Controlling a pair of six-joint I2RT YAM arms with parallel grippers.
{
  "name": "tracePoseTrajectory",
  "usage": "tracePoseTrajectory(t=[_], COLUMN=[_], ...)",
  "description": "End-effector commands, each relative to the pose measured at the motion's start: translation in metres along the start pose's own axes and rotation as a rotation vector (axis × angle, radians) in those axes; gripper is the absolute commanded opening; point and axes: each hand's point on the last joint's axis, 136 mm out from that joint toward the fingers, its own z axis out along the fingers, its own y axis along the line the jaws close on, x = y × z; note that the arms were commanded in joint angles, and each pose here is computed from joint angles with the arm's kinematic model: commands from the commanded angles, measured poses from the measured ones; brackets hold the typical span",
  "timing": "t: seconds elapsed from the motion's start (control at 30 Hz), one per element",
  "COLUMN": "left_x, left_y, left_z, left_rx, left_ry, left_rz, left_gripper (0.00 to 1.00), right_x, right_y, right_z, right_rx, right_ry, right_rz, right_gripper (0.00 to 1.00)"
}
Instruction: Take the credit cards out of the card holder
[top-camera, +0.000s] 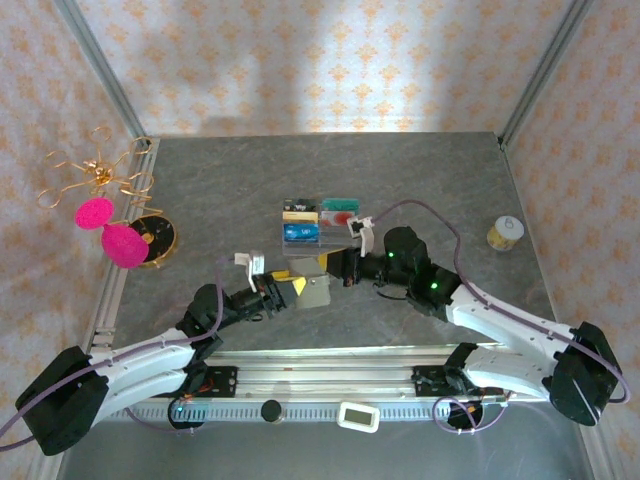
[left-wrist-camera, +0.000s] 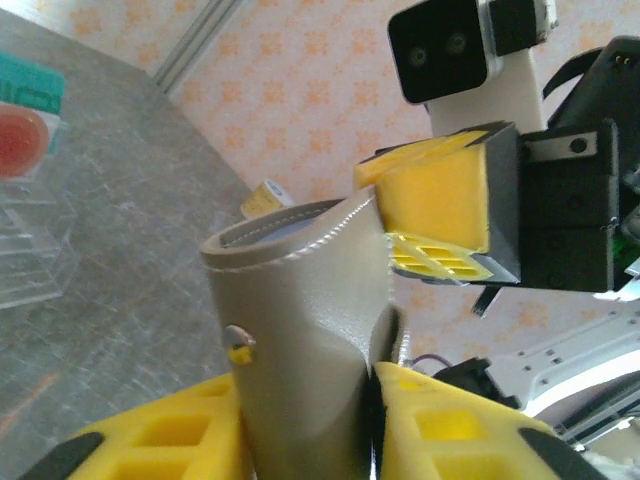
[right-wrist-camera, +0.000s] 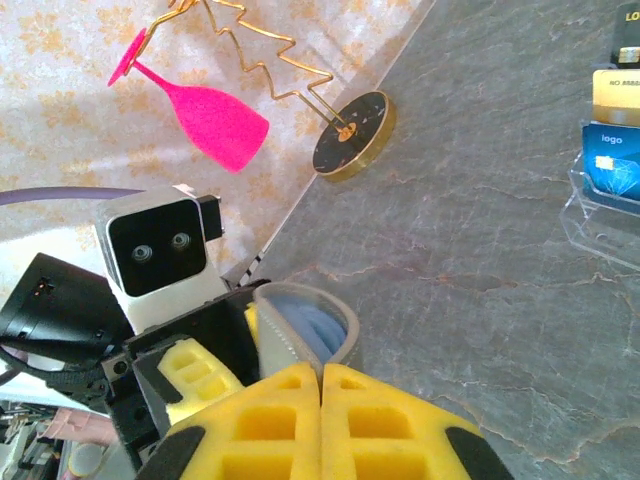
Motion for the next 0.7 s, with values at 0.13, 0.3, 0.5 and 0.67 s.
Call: tracePoseTrajectory(t=[0.13, 0.3, 0.5, 0.67], left_x=[-0.009, -0.01, -0.012, -0.013], left_y=[-0.022, 0.017, 0.046, 0.056], left_z=[0.003, 0.012, 0.009, 0.009], left_rx=[0.078, -0.18, -0.398, -0.474], left_ry=[-0.026, -0.011, -0.012, -0.007], left_rz=[-0.009, -0.046, -0.077, -0.108], left_gripper=[0.0, 0.0, 0.0, 0.0], right_x=[-0.004, -0.003, 0.019, 0.023], right_y=[-0.031, -0.059, -0.061, -0.048], right_z=[0.008, -0.007, -0.004, 0.008], right_rx=[0.134, 0.338, 0.45, 0.435], right_ry=[-0.037, -0.043, 0.012, 0.021], right_rz=[0.054, 0.014, -0.065, -0.123], right_gripper=[0.08, 0.47, 0.53, 0.57])
